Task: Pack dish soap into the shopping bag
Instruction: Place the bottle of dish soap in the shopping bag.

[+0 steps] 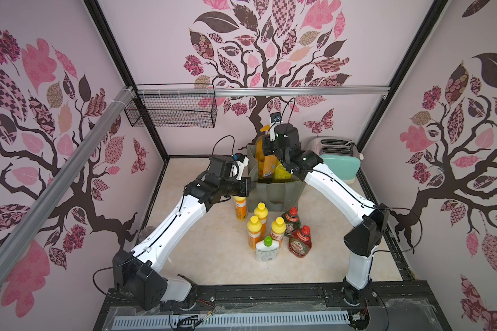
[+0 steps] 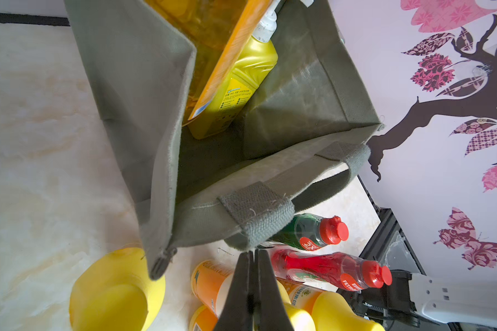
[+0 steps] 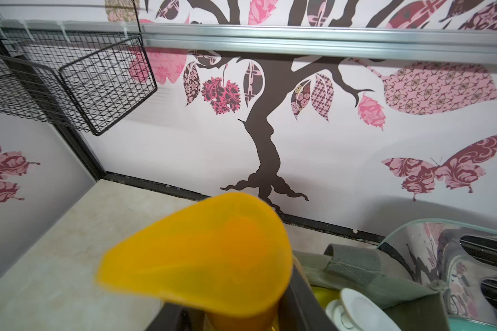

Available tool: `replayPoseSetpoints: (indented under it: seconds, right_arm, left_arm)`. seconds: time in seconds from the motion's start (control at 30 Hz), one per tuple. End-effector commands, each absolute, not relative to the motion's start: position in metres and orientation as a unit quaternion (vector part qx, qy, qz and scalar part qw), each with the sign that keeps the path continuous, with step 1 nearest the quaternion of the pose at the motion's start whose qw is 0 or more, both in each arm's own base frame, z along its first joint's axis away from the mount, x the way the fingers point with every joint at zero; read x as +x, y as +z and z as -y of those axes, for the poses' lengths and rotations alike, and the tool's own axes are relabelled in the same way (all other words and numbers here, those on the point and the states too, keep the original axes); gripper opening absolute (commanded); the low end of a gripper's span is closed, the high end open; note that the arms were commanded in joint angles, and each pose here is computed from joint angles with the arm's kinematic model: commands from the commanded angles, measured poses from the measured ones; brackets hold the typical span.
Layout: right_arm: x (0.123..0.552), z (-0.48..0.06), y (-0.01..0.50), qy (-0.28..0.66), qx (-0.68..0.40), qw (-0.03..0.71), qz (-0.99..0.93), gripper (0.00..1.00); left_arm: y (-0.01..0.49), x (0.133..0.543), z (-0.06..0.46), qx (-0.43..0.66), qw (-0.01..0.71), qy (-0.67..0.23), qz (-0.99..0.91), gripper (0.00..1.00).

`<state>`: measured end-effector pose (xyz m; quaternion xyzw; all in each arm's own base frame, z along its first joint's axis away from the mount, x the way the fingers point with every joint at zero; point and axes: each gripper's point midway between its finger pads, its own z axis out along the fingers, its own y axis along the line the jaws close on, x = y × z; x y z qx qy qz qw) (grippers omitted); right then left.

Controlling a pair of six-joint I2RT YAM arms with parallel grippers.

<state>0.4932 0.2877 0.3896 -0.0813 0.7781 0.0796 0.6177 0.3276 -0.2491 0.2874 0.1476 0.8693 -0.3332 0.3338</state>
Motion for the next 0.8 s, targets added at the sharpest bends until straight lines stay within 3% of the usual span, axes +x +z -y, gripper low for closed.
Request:
replayPoseSetpoints:
  seconds: [0.0, 0.4, 0.67, 0.77]
  right_arm:
    - [0.494, -0.247, 0.472, 0.075, 0.036, 0.721, -0.688, 0.0]
    - [0.514, -0.24, 0.415, 0.023, 0.07, 0.727, -0.683, 0.0]
    - [0.519, -0.238, 0.351, 0.04, 0.081, 0.692, -0.716, 0.0]
    - [0.523, -0.238, 0.326, 0.054, 0.081, 0.671, -0.735, 0.06]
  left_arm:
    - [0.305, 0.322, 0.253, 0.154, 0.35, -0.353, -0.854, 0.0]
    - [0.316, 0.315, 0.251, 0.155, 0.355, -0.359, -0.849, 0.0]
    - [0.329, 0.314, 0.248, 0.152, 0.365, -0.36, -0.845, 0.0]
    - [0.334, 0.316, 0.247, 0.15, 0.372, -0.355, -0.844, 0.08]
